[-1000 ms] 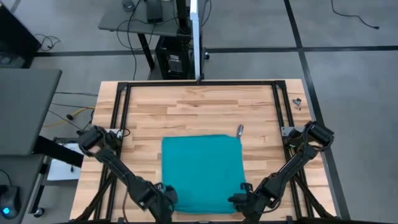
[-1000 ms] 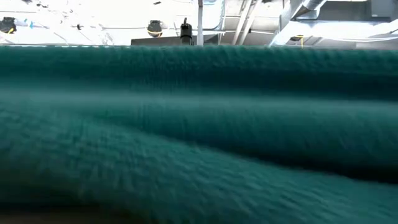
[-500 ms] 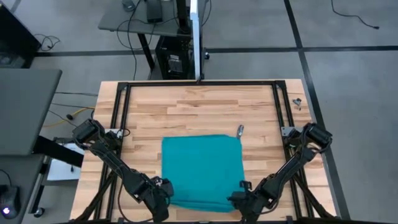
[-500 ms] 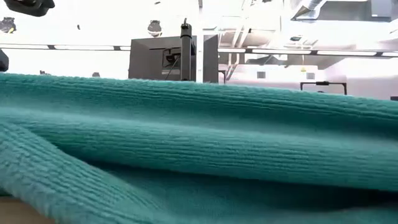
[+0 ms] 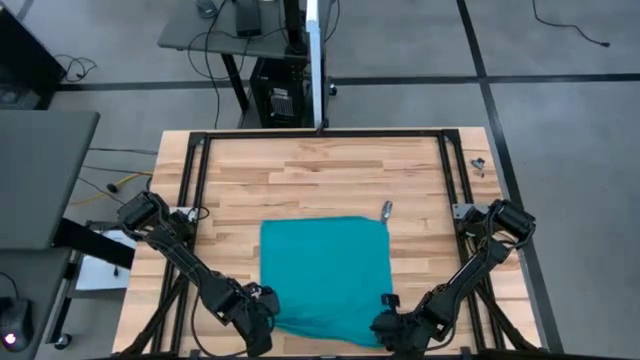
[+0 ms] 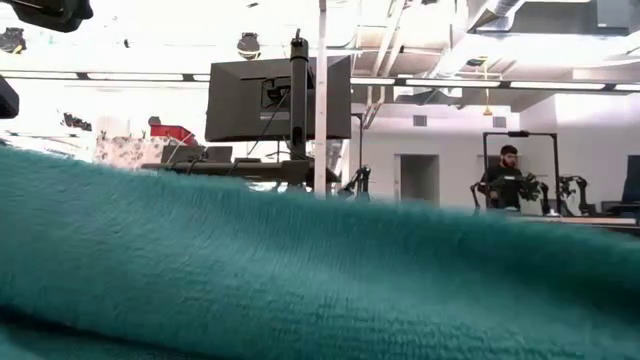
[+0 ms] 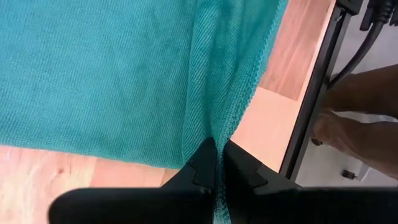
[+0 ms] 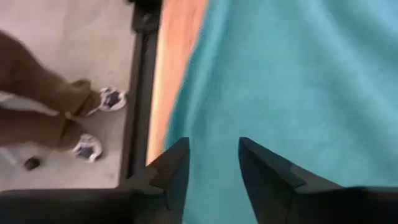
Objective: Roll towel
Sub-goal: Fold the towel
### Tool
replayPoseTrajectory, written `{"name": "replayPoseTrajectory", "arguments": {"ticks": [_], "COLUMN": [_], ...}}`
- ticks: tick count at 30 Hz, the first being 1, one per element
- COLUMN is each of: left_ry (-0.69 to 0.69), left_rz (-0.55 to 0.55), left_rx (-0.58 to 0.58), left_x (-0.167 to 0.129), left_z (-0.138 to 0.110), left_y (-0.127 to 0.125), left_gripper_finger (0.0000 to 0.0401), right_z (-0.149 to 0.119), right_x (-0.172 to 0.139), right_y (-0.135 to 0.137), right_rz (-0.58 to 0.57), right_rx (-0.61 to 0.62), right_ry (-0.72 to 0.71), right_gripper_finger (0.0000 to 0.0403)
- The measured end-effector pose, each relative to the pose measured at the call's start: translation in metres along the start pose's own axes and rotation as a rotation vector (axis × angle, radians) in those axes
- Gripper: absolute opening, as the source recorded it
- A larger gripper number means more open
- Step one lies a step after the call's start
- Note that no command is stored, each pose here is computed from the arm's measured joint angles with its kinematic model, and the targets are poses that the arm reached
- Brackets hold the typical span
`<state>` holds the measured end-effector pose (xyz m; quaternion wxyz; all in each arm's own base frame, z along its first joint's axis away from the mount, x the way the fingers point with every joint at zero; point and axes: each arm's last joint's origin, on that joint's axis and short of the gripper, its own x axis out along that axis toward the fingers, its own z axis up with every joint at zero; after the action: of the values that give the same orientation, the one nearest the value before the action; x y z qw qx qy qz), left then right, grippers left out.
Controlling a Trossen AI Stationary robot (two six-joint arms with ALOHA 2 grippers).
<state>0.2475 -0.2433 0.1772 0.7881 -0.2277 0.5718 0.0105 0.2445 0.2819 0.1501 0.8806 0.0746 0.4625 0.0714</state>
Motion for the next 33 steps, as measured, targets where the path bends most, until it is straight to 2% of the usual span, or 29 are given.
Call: {"name": "replayPoseTrajectory", "arguments": {"ticks": [6,10,15,23,33], "left_ry": [-0.001,0.000,-0.002,-0.001,0.002], "left_rz": [-0.001,0.000,-0.003,-0.004,-0.006], "left_rx": [0.000,0.003,-0.001,0.003,0.011], "left_x": [0.000,0.000,0.000,0.000,0.000], "left_z": [0.000,0.000,0.000,0.000,0.000], "left_y": [0.000,0.000,-0.001,-0.001,-0.001], "left_gripper_finger": [0.0000,0.0000,0.0000,0.0000,0.0000], "right_z": [0.001,-0.006,-0.012,-0.009,-0.007], "right_x": [0.000,0.014,0.031,0.032,0.030], "right_y": [0.006,0.018,0.022,0.016,0.012], "right_rz": [0.014,0.059,-0.026,-0.190,-0.218], "right_rx": [-0.035,-0.035,-0.072,-0.116,-0.162], "right_ry": [-0.054,-0.084,-0.022,-0.015,-0.009], "right_gripper_finger": [0.0195,0.0207,0.0207,0.0207,0.0207]}}
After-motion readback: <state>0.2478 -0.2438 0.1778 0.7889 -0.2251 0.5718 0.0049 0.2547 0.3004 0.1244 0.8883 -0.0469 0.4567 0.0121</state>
